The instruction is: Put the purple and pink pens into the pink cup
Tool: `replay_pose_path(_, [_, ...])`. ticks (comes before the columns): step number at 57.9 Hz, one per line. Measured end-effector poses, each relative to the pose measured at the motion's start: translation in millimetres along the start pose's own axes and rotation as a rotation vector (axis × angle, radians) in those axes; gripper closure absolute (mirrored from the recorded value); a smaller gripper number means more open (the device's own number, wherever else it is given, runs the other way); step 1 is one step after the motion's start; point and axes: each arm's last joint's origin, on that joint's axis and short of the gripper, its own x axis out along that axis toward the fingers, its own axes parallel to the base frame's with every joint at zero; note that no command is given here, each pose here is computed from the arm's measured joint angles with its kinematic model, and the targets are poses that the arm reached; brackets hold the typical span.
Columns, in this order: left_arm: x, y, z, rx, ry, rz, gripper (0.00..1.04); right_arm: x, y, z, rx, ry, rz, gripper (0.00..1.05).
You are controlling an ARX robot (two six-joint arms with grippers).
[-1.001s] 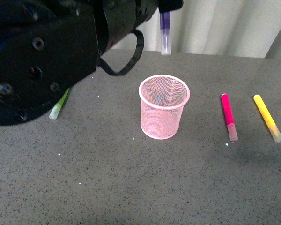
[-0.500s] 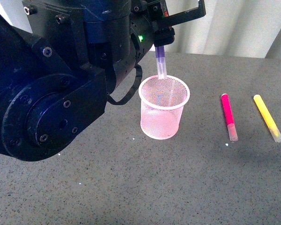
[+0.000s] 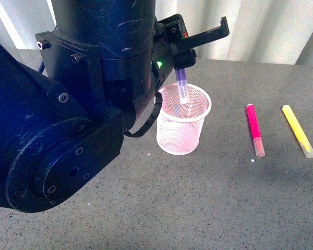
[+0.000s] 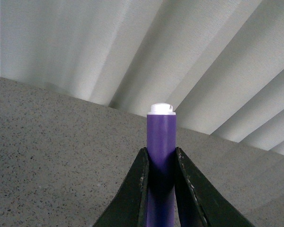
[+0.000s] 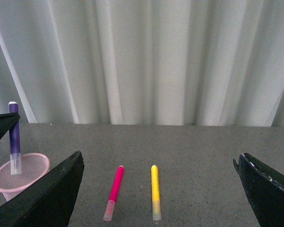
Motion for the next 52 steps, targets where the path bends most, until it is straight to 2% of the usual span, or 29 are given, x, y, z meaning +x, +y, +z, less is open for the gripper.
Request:
replay_pose_path(10, [-1,-2,-2,-0.001,0.004,-0.002,0.91,0,0,0,0.0,0.0,0.0,0.07])
replay_pose_path(25, [-2,-2,-2,-0.001,0.008,-0.006,0.46,0,0,0,0.0,0.0,0.0,0.07])
replay_pose_path(37, [-10,1,3,-0.002,0.025,-0.01,0.06,0,0,0,0.0,0.0,0.0,0.07])
replay_pose_path(44, [-21,1,25,0.005,0.036,-0.038,0.07,0,0,0,0.0,0.0,0.0,0.07])
replay_pose_path(52, [-43,8,67,0.025,0.045,-0.091,0.07,0,0,0,0.0,0.0,0.0,0.07])
